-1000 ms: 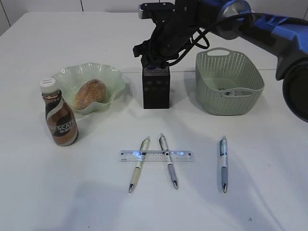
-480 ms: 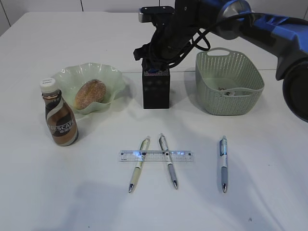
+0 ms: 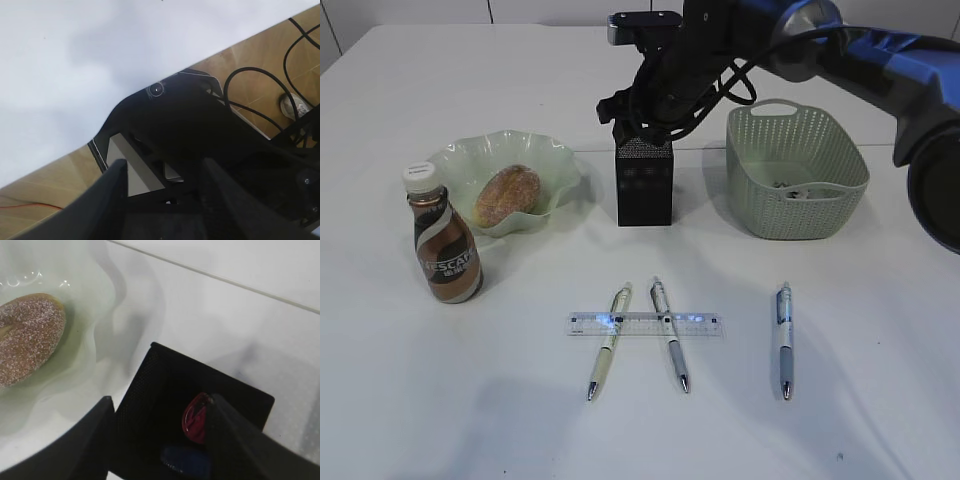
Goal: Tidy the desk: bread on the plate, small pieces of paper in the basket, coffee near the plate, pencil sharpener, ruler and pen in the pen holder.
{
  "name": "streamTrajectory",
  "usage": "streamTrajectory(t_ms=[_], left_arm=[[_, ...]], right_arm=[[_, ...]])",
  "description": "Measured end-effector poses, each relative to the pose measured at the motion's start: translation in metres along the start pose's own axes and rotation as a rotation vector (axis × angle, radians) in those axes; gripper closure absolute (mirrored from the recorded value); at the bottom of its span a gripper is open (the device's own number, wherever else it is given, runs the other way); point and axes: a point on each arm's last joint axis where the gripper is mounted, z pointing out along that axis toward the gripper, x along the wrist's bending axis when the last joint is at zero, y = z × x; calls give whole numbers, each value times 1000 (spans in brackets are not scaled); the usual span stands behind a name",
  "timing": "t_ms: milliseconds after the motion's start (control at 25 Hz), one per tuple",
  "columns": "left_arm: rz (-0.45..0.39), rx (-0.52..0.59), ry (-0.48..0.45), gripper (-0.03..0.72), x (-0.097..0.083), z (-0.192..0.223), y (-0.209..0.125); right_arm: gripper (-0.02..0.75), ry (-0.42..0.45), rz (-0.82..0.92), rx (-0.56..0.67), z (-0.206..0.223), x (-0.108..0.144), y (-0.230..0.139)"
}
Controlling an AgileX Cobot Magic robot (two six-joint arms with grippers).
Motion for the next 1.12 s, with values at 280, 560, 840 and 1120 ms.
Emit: streamTrajectory(t_ms=[280, 560, 840, 1120], left_arm=[[0, 0, 0, 358, 0, 0, 0], [0, 0, 0, 358, 0, 0, 0], [0, 0, 0, 358, 0, 0, 0], [0, 0, 0, 358, 0, 0, 0]], right_arm=[[290, 10, -14, -8, -31, 5, 17], [292, 16, -36, 86, -81, 11, 23], [292, 14, -16, 95, -98, 13, 25], [292, 38, -10, 52, -127, 19, 31]])
